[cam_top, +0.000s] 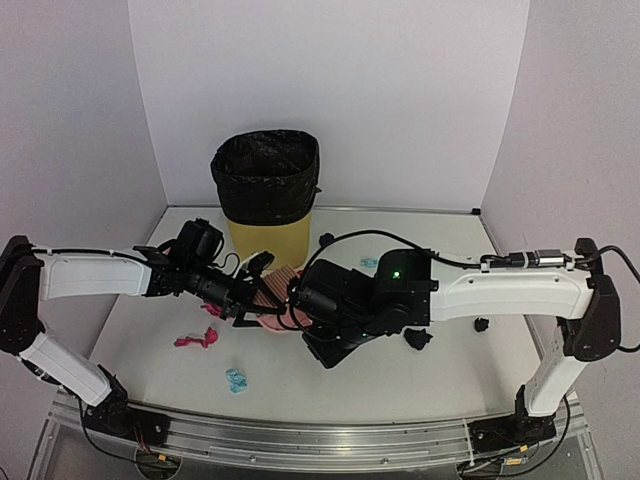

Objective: Sweep away the paper scraps from the table

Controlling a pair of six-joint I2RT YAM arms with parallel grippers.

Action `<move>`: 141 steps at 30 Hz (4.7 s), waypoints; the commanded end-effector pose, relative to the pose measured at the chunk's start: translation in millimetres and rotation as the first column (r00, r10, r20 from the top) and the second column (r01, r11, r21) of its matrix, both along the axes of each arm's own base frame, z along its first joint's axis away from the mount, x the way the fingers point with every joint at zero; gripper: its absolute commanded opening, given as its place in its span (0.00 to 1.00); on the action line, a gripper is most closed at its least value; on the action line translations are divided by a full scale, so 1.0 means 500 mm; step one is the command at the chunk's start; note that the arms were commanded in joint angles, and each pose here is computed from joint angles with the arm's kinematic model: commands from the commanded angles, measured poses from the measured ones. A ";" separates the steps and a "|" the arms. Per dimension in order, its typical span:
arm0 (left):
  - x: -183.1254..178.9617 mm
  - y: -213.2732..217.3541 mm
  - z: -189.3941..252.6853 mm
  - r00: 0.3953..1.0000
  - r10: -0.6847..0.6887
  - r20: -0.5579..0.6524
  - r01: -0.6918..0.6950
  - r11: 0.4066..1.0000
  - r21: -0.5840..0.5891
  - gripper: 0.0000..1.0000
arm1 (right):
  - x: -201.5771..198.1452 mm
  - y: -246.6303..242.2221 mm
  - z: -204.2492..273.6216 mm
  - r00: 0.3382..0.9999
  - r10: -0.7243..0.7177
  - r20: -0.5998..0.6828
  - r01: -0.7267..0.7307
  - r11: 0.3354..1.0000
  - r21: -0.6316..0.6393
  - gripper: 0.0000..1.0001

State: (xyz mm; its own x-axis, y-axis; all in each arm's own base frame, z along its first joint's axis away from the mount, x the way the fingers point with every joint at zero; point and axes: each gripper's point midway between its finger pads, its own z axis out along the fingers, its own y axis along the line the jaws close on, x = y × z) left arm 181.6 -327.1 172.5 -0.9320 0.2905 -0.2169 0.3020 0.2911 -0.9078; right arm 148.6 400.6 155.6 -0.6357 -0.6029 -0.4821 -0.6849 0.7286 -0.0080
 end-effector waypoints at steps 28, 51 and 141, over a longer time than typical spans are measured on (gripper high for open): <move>0.116 0.006 0.259 0.880 0.364 0.305 -0.250 0.901 -0.354 0.00 | 0.016 0.024 0.230 1.000 -0.023 0.013 0.005 0.645 0.764 0.87; 0.023 0.102 0.427 0.795 0.509 0.331 -0.212 0.743 -0.635 0.00 | 0.044 0.061 0.454 0.962 -0.094 0.258 -0.208 0.361 0.909 0.80; 0.182 0.407 0.159 0.334 0.737 0.588 -0.936 0.185 0.300 1.00 | 0.299 0.284 -0.088 0.701 -0.244 -0.671 0.654 0.596 0.466 0.00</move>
